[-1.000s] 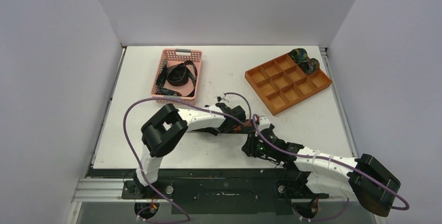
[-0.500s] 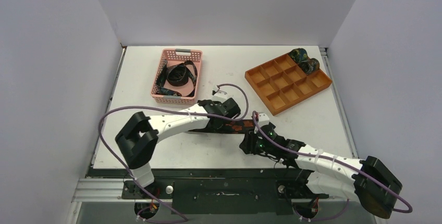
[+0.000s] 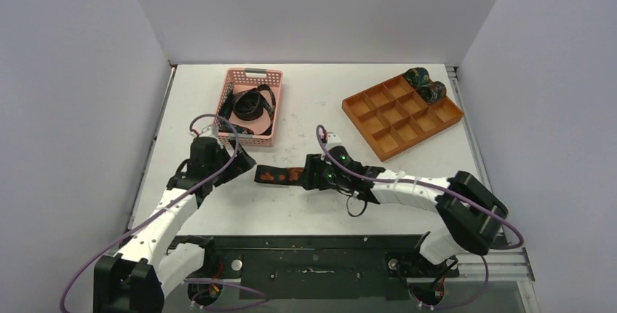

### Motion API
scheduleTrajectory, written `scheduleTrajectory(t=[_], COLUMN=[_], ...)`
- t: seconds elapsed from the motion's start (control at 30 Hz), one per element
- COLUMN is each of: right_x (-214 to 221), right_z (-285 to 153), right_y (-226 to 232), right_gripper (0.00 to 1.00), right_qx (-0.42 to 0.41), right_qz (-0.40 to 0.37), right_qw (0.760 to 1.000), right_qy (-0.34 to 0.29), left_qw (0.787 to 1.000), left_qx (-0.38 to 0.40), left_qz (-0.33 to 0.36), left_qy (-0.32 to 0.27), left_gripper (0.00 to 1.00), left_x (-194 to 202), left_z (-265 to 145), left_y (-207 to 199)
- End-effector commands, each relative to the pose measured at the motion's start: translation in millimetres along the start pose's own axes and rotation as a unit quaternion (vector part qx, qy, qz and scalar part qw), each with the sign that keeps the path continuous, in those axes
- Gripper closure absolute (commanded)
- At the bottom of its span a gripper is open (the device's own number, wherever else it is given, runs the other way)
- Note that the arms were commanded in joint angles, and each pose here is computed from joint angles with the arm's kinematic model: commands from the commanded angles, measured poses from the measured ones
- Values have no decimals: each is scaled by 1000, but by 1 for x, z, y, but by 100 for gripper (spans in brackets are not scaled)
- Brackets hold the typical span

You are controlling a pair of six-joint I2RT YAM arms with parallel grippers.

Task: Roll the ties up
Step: Roll the tie at the center of the board.

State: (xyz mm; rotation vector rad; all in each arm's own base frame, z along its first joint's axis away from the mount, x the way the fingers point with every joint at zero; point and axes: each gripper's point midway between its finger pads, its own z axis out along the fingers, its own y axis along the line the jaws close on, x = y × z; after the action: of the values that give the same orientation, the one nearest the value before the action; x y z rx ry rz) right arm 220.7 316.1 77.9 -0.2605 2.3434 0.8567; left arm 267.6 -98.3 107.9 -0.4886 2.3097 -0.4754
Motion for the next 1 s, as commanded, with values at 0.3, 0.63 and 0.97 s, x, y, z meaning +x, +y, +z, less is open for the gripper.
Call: scheduleTrajectory(t=[0.3, 0.63, 0.97], right_x=[-28, -25, -30], right_z=[83, 96, 99], right_y=[48, 42, 60], right_gripper=[51, 62, 72], right_qx=[-51, -61, -133], right_qz=[33, 45, 61], right_qw=[998, 997, 989], right_qy=[6, 5, -7], left_qw=[979, 971, 972], left_qx=[131, 135, 131], left_qz=[-153, -188, -185], left_qy=[43, 53, 64], left_gripper=[20, 24, 27], left_x=[-2, 8, 12], left_z=[24, 41, 45], left_y=[-8, -4, -2])
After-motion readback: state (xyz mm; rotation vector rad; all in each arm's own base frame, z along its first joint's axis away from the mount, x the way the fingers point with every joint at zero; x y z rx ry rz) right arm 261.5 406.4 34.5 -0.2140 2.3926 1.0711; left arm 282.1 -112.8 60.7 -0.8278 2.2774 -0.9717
